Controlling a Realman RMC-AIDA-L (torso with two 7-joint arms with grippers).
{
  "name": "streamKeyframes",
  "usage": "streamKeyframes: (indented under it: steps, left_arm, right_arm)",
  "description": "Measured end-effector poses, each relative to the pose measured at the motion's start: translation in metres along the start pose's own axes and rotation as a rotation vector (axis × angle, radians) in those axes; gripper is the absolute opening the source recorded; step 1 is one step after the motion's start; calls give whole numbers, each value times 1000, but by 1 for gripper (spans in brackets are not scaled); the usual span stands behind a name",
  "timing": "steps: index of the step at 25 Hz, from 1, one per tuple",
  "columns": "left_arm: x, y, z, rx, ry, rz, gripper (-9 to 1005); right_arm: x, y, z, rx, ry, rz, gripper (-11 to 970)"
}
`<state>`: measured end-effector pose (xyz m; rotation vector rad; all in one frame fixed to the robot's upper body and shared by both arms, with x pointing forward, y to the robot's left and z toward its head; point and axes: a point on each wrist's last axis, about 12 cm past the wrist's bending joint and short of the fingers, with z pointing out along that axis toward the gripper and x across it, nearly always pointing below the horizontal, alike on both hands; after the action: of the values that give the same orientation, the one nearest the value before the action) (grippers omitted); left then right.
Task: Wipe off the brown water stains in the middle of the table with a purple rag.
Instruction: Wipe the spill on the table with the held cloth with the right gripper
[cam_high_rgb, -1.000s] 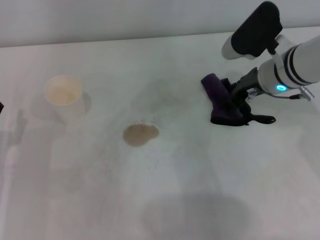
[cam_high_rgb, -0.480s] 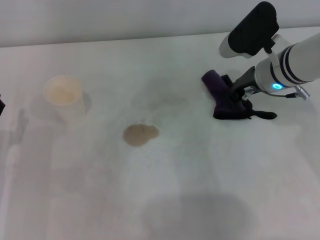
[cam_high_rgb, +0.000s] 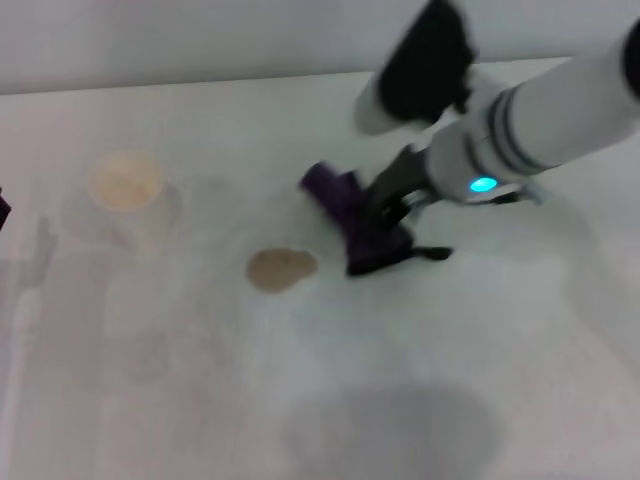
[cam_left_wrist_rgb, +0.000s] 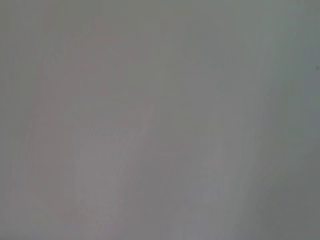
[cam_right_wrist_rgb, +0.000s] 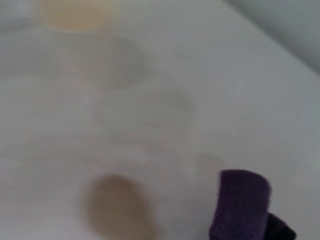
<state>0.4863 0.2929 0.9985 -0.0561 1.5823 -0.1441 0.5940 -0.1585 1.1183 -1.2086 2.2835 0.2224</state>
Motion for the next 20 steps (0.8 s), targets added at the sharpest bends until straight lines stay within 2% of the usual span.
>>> streamKeyframes:
  steps: [5,7,9,12,15,18,19,20]
  left_arm:
    - [-1,-2,3,6,-3,-3,888]
    - [-2,-3,5,10,-7,-3,887]
    - [-3,-4,7,13,-9,-3,887]
    - [-3,-4,8,15,-10,-4,887]
    - [-3,-5,8,16,-9,-4,887]
    - [-3,-5,9,17,-9,-6,888]
    - [-3,-6,9,17,-9,-7,888]
    - [-3,-6,9,18,-7,-10,888]
  right_arm:
    - [-25,62,20,-116,-7,-249,101]
    - [-29,79,28,-130,-30,-320,101]
    - [-31,90,32,-132,-58,-361,100]
    - [-31,95,37,-121,-88,-376,100]
    - [-24,89,44,-96,-86,-359,100]
    - [-17,74,51,-58,-60,-321,99]
    - [-13,60,54,-30,-39,-290,99]
    - [-13,60,54,-30,-39,-290,99]
